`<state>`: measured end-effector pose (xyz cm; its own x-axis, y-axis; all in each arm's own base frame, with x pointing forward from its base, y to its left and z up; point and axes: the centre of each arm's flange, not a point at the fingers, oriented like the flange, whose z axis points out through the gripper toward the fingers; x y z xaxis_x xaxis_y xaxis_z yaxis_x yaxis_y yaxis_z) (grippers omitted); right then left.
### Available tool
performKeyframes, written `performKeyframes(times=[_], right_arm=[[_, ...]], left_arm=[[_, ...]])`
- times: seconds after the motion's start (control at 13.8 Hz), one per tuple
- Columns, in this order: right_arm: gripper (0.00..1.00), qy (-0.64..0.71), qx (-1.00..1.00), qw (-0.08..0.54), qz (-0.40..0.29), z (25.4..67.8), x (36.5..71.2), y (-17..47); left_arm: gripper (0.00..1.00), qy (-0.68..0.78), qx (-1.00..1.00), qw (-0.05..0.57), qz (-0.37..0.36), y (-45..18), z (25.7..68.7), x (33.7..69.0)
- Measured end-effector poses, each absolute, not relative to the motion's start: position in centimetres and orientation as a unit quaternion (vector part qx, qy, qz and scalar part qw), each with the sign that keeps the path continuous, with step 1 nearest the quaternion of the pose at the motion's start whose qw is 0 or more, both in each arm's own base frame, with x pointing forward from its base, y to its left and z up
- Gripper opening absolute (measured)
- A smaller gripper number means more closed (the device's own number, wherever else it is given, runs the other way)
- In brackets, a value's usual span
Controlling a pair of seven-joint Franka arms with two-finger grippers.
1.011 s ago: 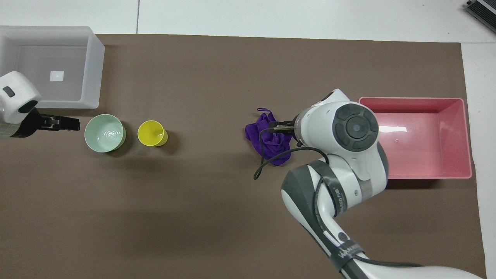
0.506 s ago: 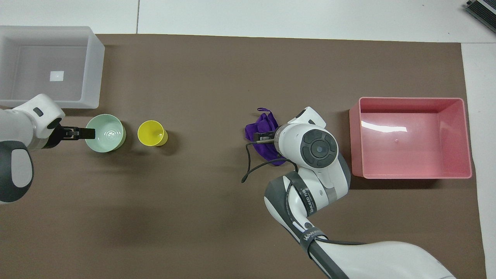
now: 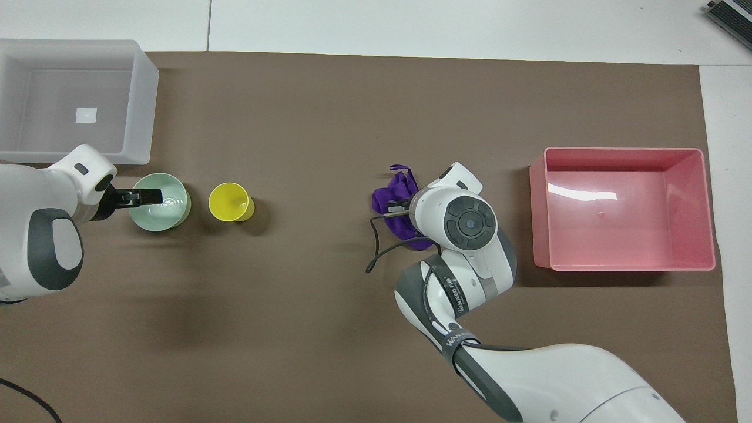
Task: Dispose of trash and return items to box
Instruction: 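Carry the cloth into the pink box while the left gripper carries the bowl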
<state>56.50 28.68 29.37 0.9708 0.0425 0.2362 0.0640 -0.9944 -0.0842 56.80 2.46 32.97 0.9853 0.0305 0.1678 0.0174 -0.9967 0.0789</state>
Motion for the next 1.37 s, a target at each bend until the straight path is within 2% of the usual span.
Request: performKeyframes(times=[0.07, 0.14, 0.22, 0.29, 0.43, 0.65, 0.72, 0.94, 1.08, 1.23, 1.37], right_arm=[[0.33, -0.024, -0.993, 0.042, -0.109, 30.1, 56.6, 28.5], [0.19, -0.02, -0.994, 0.039, -0.103, 31.1, 56.6, 28.1], [0.14, -0.015, -0.994, 0.037, -0.098, 32.2, 56.7, 27.6], [0.13, -0.009, -0.995, 0.035, -0.094, 33.4, 56.7, 27.1], [0.11, 0.01, -0.995, 0.034, -0.091, 36.0, 57.0, 25.2], [0.11, 0.044, -0.995, 0.03, -0.08, 41.6, 57.6, 21.1], [0.11, 0.054, -0.995, 0.028, -0.074, 44.0, 57.6, 19.8], [0.11, 0.074, -0.994, 0.006, -0.082, 51.5, 57.1, 15.1], [0.11, 0.076, -0.994, -0.011, -0.082, 54.9, 56.5, 10.9], [0.11, 0.063, -0.995, -0.02, -0.073, 56.5, 56.0, 5.8], [0.11, 0.05, -0.996, -0.028, -0.065, 56.4, 56.0, 0.4]], left_arm=[[0.97, 0.013, 0.996, 0.039, 0.081, 2.5, 32.4, 56.8], [0.93, 0.013, 0.996, 0.039, 0.079, 2.5, 32.2, 56.8], [0.83, 0.013, 0.996, 0.039, 0.079, 2.5, 32.2, 56.8], [0.67, 0.013, 0.996, 0.039, 0.079, 2.5, 32.2, 56.8], [0.45, 0.013, 0.996, 0.039, 0.078, 2.4, 32.2, 56.8], [0.07, 0.01, 0.996, 0.042, 0.08, 2.3, 33.8, 56.8], [0.02, 0.005, 0.996, 0.044, 0.083, 2.2, 35.1, 56.8], [0.02, -0.005, 0.994, 0.049, 0.094, 2.9, 40.7, 57.2], [0.02, -0.002, 0.992, 0.048, 0.117, 4.4, 44.5, 58.4], [0.02, 0.005, 0.989, 0.044, 0.142, 5.6, 46.8, 60.0], [0.02, 0.012, 0.986, 0.039, 0.161, 6.8, 47.7, 62.0]])
